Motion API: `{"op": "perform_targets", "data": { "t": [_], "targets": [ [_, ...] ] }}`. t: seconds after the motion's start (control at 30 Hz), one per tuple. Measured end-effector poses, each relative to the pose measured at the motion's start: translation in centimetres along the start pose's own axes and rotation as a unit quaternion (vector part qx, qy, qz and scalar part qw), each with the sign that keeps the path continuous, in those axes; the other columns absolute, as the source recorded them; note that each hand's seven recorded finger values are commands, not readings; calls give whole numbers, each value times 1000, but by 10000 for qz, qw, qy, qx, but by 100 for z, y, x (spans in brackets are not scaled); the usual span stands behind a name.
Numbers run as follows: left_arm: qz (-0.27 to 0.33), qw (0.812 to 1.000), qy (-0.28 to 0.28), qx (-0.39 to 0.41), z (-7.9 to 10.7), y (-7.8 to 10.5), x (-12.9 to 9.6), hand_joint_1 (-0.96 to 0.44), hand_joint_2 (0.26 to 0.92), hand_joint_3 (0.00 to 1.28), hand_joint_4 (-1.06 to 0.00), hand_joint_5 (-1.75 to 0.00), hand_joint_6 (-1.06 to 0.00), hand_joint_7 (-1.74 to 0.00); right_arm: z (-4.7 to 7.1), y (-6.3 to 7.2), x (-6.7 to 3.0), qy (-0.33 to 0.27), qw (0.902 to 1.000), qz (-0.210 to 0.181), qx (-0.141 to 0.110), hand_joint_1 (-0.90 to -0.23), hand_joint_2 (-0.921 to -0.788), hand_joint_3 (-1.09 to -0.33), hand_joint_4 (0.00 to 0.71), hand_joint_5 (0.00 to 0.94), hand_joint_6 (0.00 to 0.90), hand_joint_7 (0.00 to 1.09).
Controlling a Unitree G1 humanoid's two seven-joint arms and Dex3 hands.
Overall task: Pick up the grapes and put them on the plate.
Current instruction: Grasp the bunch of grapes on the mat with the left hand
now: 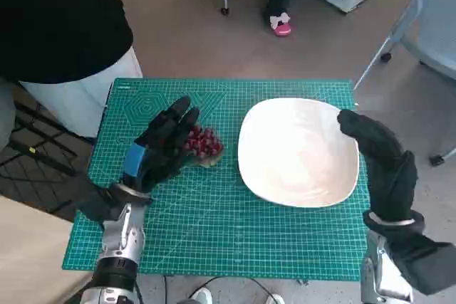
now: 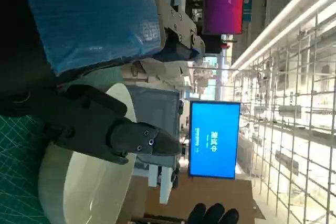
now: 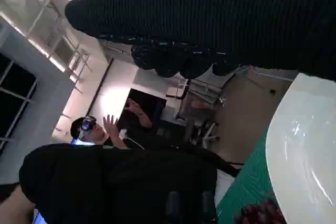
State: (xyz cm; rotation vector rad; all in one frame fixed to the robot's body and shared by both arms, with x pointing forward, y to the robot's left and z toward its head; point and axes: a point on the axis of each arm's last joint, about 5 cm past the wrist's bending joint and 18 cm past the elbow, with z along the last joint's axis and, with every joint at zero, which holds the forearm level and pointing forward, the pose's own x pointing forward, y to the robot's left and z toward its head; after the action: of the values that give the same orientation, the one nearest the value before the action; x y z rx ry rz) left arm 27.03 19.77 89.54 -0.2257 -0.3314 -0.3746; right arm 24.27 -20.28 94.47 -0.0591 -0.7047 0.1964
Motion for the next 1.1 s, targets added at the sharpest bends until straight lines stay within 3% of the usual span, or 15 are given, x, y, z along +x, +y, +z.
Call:
{"op": "perform_targets", "data": {
  "t": [1.1],
  "targets": [
    [81, 9999, 54, -25, -21, 6, -22, -402, 921, 174, -314, -6, -430, -1, 1, 3, 0, -21, 10000, -4, -1, -597, -921, -863, 397, 0, 166, 246]
  ]
}}
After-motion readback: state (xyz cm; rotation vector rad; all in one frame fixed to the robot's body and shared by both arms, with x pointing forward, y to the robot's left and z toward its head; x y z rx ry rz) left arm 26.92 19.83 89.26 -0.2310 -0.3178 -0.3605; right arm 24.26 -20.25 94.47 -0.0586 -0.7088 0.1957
